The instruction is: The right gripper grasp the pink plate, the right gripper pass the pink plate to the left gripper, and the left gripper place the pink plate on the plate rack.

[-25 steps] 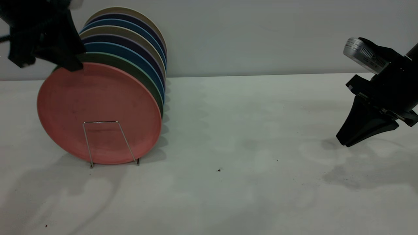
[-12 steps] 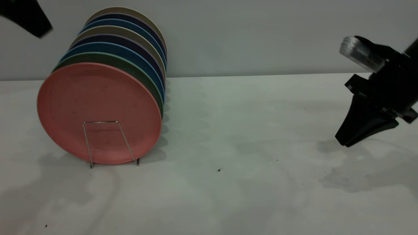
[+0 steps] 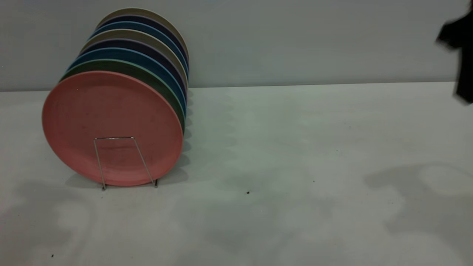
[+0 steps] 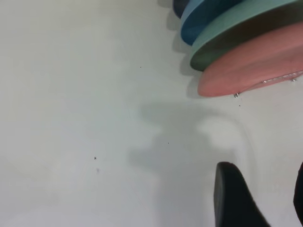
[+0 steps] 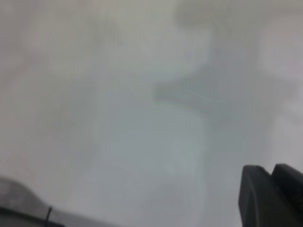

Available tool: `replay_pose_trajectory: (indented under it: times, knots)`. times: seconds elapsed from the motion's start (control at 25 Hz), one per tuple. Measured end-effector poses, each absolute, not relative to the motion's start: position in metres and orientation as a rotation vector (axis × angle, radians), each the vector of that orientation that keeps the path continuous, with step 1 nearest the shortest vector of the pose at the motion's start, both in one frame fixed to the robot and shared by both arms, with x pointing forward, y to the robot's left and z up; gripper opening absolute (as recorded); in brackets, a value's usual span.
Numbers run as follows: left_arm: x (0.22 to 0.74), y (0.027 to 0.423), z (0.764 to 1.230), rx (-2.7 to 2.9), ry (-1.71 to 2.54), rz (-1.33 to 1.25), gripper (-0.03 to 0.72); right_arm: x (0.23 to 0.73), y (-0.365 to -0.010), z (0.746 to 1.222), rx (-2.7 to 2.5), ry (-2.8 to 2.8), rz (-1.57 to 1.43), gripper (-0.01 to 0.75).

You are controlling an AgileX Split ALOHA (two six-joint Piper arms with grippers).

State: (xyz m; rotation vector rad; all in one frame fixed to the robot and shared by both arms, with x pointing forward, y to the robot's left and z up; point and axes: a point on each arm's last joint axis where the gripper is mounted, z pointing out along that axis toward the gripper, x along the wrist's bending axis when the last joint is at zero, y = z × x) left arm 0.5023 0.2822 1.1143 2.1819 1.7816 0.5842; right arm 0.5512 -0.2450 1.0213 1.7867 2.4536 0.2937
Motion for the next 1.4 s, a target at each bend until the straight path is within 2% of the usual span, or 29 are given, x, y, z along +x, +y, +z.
replay_pose_trajectory:
  times: [0.32, 0.6, 0.76, 1.08, 1.24, 1.4]
  knots:
    - [0.431, 0.290, 1.120, 2.118, 1.747, 0.650, 0.361, 0.479, -0.253, 1.107, 1.771, 2.380, 0.449, 0.095]
    - [0.365, 0.297, 1.107, 2.060, 1.751, 0.679, 0.467, 0.395, -0.253, 1.144, 1.703, 2.288, 0.804, 0.232]
    - [0.320, 0.301, 1.104, 2.017, 1.759, 0.668, 0.486, 0.340, -0.260, 1.141, 1.630, 2.226, 0.901, 0.284]
    - [0.237, 0.304, 1.082, 1.830, 1.619, 0.749, 0.487, 0.252, -0.273, 1.109, 1.447, 2.071, 1.068, 0.294]
    - [0.210, 0.304, 1.066, 1.728, 1.522, 0.809, 0.487, 0.233, -0.276, 1.085, 1.387, 2.049, 1.090, 0.295]
    - [0.208, 0.303, 1.058, 1.723, 1.510, 0.792, 0.487, 0.233, -0.276, 1.061, 1.355, 2.107, 1.045, 0.295]
